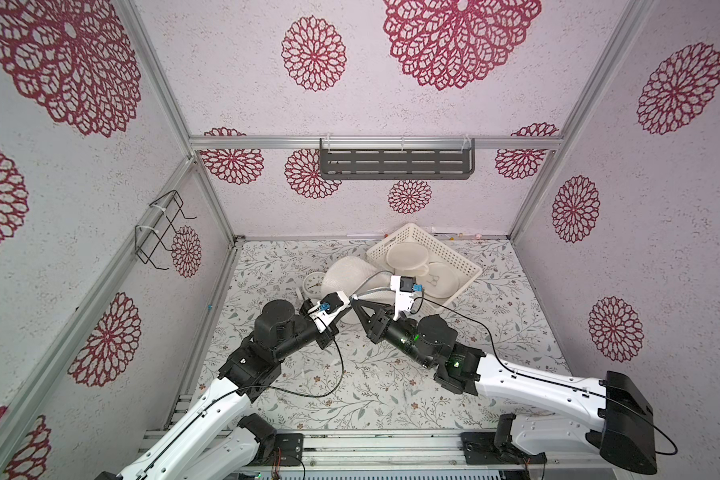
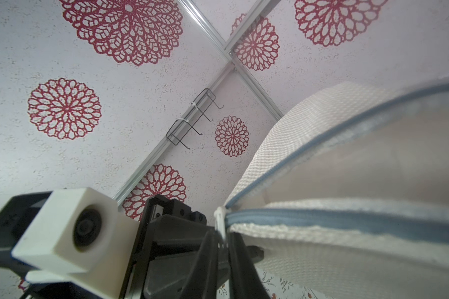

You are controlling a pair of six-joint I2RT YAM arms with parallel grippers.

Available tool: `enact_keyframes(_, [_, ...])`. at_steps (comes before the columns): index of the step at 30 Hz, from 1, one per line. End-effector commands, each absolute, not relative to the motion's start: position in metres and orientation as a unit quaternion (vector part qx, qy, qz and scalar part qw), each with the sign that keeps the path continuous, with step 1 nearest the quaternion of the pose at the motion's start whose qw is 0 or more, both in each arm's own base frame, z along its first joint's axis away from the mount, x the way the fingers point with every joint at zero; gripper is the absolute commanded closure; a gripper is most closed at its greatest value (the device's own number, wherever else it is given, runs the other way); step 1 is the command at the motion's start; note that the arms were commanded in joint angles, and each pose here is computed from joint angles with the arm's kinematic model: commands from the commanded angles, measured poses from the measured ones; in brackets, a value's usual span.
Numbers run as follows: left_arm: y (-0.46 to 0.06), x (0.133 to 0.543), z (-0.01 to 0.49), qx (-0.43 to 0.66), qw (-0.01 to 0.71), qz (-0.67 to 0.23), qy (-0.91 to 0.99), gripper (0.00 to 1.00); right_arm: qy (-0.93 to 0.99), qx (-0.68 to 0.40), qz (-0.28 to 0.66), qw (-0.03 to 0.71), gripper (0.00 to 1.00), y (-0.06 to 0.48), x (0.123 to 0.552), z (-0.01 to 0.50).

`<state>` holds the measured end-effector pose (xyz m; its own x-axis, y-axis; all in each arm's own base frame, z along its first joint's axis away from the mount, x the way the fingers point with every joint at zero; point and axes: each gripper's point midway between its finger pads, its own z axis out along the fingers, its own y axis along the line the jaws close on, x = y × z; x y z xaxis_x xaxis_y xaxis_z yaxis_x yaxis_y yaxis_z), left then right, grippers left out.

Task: Turn the laundry bag inside out
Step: Zip the zipper on the laundry bag.

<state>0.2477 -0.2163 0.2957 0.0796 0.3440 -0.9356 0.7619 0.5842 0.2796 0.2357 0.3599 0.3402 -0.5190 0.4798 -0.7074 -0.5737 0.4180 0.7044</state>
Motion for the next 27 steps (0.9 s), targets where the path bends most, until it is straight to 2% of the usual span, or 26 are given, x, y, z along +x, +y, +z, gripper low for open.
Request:
enact_keyframes(1, [-0.217, 0.247, 0.296, 0.427, 0.605, -0.166, 0.651, 1.0, 0.653, -0.019, 0.562, 0.507, 0.85, 0.354, 0.238, 0.374])
enact_keyframes(7, [-0.217, 0.246, 0.295, 0.432, 0.603, -0.163, 0.65, 1.0, 0.656, -0.011, 0.557, 0.51, 0.88, 0.352, 0.24, 0.372])
enact_keyframes(13, [-0.215, 0.247, 0.293, 0.432, 0.602, -0.155, 0.654, 1.0, 0.664, -0.002, 0.545, 0.512, 1.0, 0.348, 0.243, 0.369])
enact_keyframes(27, [-0.194, 0.247, 0.274, 0.457, 0.58, -0.079, 0.67, 1.0, 0.767, 0.049, 0.419, 0.484, 1.0, 0.285, 0.262, 0.321])
